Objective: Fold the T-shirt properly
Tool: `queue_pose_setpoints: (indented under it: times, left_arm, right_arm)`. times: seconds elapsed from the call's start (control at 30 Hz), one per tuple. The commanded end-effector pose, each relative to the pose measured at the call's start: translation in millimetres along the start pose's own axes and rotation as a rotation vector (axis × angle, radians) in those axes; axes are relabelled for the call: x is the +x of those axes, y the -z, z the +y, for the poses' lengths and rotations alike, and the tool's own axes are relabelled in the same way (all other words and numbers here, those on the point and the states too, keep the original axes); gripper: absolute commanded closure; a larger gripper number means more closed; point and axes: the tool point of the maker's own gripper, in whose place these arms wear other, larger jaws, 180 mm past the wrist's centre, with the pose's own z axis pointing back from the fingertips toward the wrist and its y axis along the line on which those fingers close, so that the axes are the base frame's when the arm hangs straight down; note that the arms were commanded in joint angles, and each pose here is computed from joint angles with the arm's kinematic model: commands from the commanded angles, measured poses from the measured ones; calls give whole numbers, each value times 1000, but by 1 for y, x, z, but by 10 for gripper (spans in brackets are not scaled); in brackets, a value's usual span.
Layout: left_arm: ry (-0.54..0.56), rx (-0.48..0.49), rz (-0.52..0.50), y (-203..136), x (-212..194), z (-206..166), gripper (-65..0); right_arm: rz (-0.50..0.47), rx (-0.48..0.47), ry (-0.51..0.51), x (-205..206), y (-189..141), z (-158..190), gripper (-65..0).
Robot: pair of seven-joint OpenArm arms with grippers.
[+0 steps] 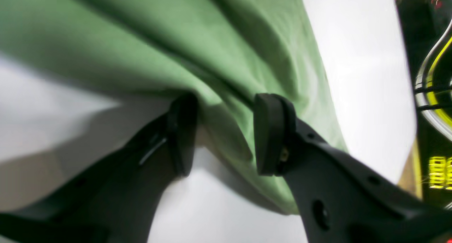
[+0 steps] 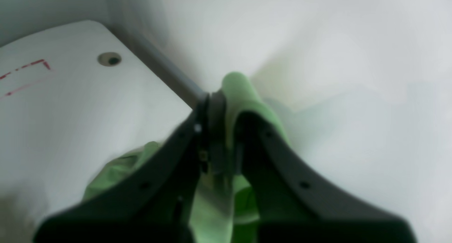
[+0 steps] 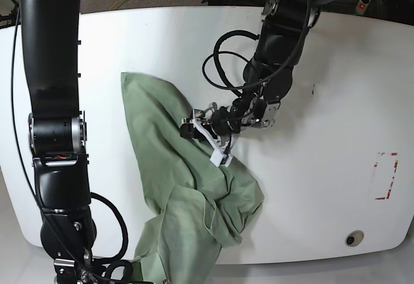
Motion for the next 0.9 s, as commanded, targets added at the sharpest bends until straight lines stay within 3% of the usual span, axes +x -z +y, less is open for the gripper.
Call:
queue_pose_setpoints:
  times: [0.0,0.03,0.13,0.17,0.53,0.87]
  left_arm:
    - [34,24,43,3,-11,0,-233]
    - [39,28,48,4,-12,-1,-206]
    - [17,80,52,5,-12,5,-28]
    - [6,98,52,5,-13,8,-1]
    - [81,68,-110,-24,28,-19,-10]
    - [216,174,-243,-95,85,15,-10]
  right_arm:
    - [-98,-14,-24,43,-8,-8,0]
    - [-98,-16,-24,43,-8,-9,0]
    - [-98,-16,-24,43,-8,-9,0]
    - [-98,-16,-24,43,-8,-9,0]
    - [-92,-37,-22,39,-15,-19,0]
    - [-86,-73,-31,40,-26,-34,0]
